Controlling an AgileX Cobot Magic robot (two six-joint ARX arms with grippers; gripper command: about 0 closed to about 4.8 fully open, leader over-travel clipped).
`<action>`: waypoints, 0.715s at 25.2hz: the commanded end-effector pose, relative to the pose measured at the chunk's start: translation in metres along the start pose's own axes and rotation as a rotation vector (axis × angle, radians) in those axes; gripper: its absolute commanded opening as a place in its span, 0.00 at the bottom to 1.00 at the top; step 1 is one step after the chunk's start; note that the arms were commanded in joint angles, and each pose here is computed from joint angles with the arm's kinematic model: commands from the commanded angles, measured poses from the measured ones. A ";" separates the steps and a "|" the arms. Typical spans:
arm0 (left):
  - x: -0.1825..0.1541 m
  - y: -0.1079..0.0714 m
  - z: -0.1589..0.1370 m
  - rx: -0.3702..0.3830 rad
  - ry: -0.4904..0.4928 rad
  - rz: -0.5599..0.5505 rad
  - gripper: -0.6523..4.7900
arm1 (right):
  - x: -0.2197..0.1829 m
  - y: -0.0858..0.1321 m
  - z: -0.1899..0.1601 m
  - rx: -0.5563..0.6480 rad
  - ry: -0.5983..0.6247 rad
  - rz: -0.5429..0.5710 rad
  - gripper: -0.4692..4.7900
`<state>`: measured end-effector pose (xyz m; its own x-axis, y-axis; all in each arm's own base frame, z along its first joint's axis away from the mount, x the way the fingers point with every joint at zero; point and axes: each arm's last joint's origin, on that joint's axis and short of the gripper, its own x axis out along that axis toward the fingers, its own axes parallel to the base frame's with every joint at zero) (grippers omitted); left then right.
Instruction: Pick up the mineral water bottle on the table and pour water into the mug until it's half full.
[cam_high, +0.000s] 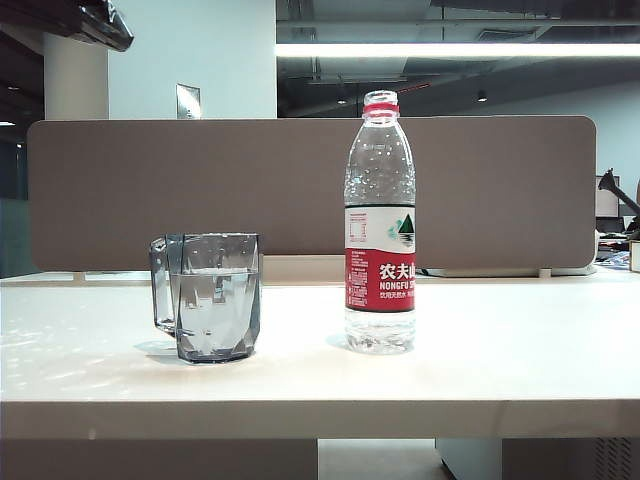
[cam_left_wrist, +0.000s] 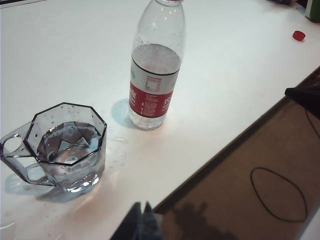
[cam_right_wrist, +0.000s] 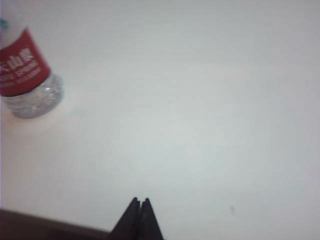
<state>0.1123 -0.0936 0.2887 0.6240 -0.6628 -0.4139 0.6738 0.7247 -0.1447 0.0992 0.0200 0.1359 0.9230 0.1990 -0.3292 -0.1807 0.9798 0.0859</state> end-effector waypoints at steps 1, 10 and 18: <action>-0.001 -0.001 0.003 0.007 -0.017 -0.004 0.12 | -0.002 0.000 0.002 -0.008 -0.059 -0.016 0.08; -0.001 -0.001 0.003 0.008 -0.018 -0.004 0.12 | -0.009 -0.012 0.009 0.020 -0.164 -0.129 0.09; -0.001 -0.001 0.003 0.007 -0.017 -0.004 0.12 | -0.009 -0.012 0.009 0.022 -0.165 -0.135 0.09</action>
<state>0.1123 -0.0936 0.2887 0.6240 -0.6628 -0.4139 0.6738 0.7247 -0.1447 0.0954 0.0059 0.1476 0.9807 0.0614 -0.1856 -0.0480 0.9960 0.0759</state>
